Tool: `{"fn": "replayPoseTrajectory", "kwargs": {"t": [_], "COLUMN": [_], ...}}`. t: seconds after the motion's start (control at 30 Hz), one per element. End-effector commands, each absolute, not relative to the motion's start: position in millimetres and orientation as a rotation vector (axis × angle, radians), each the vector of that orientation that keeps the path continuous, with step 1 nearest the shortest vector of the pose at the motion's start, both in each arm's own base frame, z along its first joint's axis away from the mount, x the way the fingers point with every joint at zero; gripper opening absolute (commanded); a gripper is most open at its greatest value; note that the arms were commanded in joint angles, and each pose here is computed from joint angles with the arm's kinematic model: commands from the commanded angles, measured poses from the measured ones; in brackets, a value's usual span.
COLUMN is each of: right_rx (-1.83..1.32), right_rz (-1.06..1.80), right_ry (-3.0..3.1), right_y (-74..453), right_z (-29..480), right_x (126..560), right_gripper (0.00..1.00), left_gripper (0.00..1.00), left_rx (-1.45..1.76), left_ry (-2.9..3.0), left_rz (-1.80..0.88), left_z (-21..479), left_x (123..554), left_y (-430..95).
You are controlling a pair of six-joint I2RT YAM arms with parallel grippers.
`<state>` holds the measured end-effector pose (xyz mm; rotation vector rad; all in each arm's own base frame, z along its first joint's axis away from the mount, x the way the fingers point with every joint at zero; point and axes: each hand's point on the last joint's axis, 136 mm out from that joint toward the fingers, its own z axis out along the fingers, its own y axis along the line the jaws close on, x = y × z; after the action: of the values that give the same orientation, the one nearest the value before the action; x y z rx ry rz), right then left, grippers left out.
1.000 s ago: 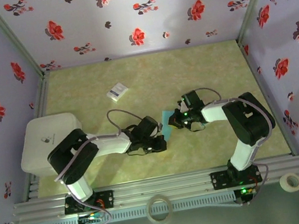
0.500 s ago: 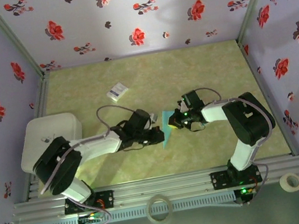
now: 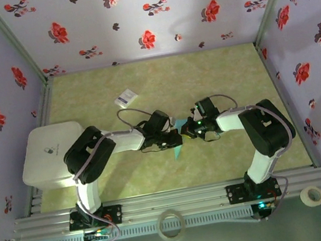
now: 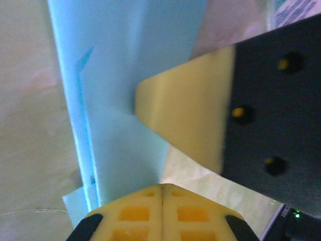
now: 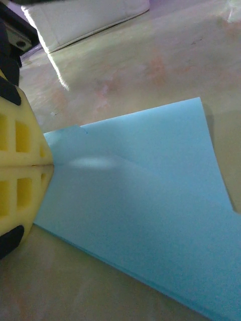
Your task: Fold a paper plane with a square sheet of paper (pick it up from the middle)
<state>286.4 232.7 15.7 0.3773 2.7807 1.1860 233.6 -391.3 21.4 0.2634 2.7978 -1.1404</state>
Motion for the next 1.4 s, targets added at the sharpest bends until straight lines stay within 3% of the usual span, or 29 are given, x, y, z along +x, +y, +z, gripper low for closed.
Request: {"fn": "replayPoseTrajectory", "kwargs": {"t": [0.0,0.17,0.47,0.63,0.83,1.0,1.13,1.37], "right_rx": [0.501,0.473,0.323,0.259,0.366,0.463,0.5,0.401], "right_rz": [1.014,1.035,1.13,1.178,1.088,1.216,1.144,1.155], "right_ry": [2.887,2.859,2.724,2.784,2.828,2.714,2.716,2.676], "right_y": [209,212,226,240,214,197,182,198], "right_z": [-11,-1,47,31,4,17,24,57], "right_x": [273,277,293,281,293,329,346,327], "right_gripper": [0.0,0.0,0.02,0.01,0.01,0.04,0.04,0.07], "left_gripper": [0.0,0.0,0.0,0.0,0.0,0.0,0.0,0.0], "left_rx": [0.253,0.245,0.27,0.262,0.246,0.228,0.224,0.206], "left_ry": [2.874,2.949,2.948,2.944,2.944,2.946,2.948,2.928], "left_rz": [-1.061,-0.978,-0.983,-0.989,-0.997,-1.009,-1.012,-1.021], "left_z": [-4,-28,-26,-27,-27,-30,-30,-28], "left_x": [222,202,192,191,189,188,187,190], "left_y": [-375,-355,-348,-346,-345,-345,-344,-346]}}
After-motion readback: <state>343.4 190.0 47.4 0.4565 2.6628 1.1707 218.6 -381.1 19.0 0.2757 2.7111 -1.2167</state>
